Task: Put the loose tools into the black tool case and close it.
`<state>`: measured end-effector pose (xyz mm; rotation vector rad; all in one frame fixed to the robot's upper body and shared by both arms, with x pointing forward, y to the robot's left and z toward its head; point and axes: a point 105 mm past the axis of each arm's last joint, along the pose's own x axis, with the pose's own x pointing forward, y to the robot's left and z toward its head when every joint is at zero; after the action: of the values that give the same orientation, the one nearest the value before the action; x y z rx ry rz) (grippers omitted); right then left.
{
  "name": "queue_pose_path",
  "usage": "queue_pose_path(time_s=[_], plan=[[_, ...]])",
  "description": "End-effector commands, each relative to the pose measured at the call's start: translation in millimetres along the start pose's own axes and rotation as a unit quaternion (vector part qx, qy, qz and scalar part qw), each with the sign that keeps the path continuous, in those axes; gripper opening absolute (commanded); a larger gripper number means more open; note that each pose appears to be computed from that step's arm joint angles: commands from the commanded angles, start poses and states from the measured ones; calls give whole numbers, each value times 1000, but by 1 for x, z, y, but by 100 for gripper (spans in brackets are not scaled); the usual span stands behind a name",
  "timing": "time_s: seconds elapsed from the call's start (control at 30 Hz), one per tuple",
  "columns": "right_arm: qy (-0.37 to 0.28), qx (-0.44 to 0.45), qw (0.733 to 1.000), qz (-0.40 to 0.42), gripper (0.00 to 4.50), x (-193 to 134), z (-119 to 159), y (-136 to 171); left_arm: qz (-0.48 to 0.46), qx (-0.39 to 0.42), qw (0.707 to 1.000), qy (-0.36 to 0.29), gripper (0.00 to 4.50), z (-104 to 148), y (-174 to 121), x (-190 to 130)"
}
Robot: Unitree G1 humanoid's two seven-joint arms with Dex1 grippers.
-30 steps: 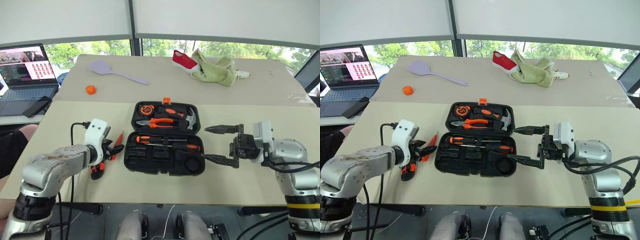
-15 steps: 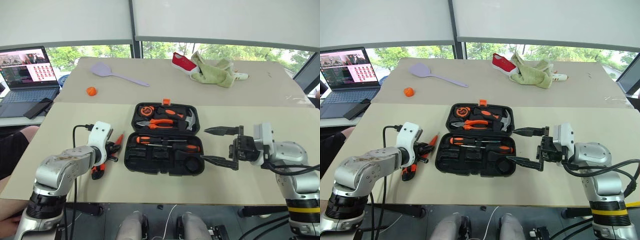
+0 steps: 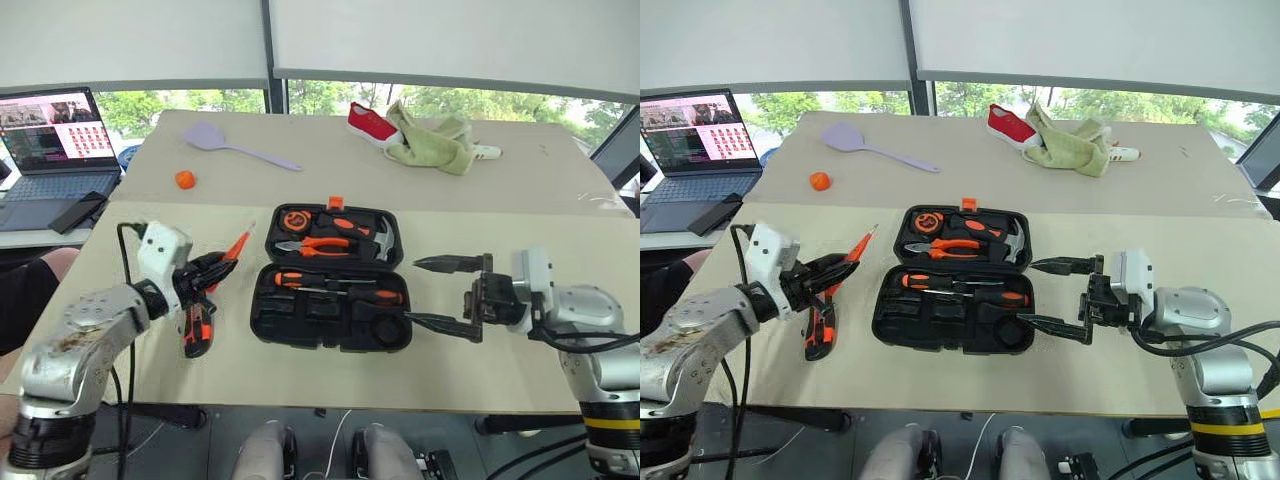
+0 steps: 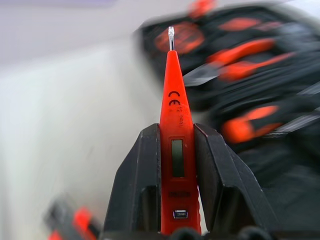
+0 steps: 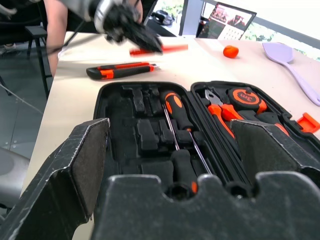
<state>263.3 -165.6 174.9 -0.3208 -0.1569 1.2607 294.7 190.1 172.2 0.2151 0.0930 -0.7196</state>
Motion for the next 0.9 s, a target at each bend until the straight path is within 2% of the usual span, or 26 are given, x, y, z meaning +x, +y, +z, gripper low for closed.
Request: queue_pose_path(time_s=[0.03,0.17,0.3,0.53,0.7,0.9], plan=[[-5,-23,1000,-4,450,-7,12,-3,-124,77,989,-13,79,14,-19,0],[-2,-23,1000,-6,450,-10,13,-2,-208,120,971,-6,79,19,-32,14],[5,-18,1000,-12,450,-13,12,1,-298,223,926,62,79,-2,-45,31],[12,-8,1000,-21,450,-15,11,8,-336,284,889,129,79,-24,-44,59],[11,-9,999,-34,450,-14,13,8,-325,294,889,134,79,-24,-47,78],[13,-5,999,-35,450,-14,13,11,-338,291,883,150,79,-32,-56,77]])
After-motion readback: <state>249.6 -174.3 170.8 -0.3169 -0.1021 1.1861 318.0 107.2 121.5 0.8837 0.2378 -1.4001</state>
